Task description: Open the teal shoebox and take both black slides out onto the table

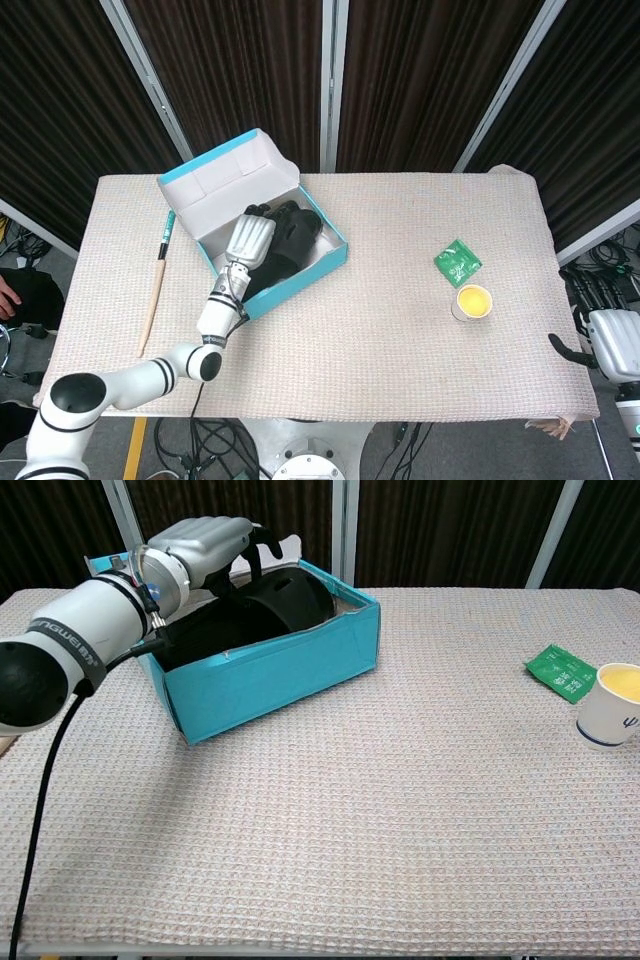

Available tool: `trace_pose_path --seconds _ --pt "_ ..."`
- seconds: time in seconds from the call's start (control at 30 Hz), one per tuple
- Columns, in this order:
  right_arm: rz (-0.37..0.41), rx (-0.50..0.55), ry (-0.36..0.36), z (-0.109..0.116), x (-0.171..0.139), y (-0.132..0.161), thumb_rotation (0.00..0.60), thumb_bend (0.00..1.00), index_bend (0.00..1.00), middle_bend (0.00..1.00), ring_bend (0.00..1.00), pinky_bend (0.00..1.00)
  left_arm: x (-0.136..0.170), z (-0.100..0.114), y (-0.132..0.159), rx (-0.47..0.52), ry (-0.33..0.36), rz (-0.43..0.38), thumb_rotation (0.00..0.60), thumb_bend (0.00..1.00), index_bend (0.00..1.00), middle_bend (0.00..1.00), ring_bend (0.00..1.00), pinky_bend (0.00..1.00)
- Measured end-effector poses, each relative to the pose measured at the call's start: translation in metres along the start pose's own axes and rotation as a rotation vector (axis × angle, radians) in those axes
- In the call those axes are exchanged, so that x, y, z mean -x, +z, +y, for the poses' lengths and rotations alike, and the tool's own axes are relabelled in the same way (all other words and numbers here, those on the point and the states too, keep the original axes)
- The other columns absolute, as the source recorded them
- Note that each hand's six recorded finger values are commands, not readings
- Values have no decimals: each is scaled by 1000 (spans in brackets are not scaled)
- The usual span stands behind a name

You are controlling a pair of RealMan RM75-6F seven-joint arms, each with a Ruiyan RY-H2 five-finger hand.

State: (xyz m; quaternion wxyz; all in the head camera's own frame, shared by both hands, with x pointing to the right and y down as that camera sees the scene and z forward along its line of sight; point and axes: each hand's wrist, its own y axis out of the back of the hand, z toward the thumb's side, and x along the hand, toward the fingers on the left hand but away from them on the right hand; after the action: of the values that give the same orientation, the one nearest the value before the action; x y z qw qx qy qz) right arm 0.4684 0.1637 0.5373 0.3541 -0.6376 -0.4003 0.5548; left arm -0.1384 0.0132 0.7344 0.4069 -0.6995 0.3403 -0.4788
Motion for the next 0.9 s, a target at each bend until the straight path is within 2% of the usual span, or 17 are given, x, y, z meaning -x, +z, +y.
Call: trace_pose_path --seconds 0.33,0.43,0.73,0.9 --pt "9 0 -1 0 1 3 600 172 49 47 0 0 3 41 -6 90 162 -32 600 419 222 418 213 241" --pt "13 -1 -2 0 2 4 600 172 48 47 0 0 6 50 -7 128 188 -42 600 420 222 418 213 240" --pt "12 1 -11 2 -1 4 600 172 48 47 0 0 28 77 7 277 216 -139 600 420 222 418 213 236" --pt "14 3 -11 1 -2 4 600 172 49 47 0 0 48 83 25 333 174 -216 600 420 222 418 213 234"
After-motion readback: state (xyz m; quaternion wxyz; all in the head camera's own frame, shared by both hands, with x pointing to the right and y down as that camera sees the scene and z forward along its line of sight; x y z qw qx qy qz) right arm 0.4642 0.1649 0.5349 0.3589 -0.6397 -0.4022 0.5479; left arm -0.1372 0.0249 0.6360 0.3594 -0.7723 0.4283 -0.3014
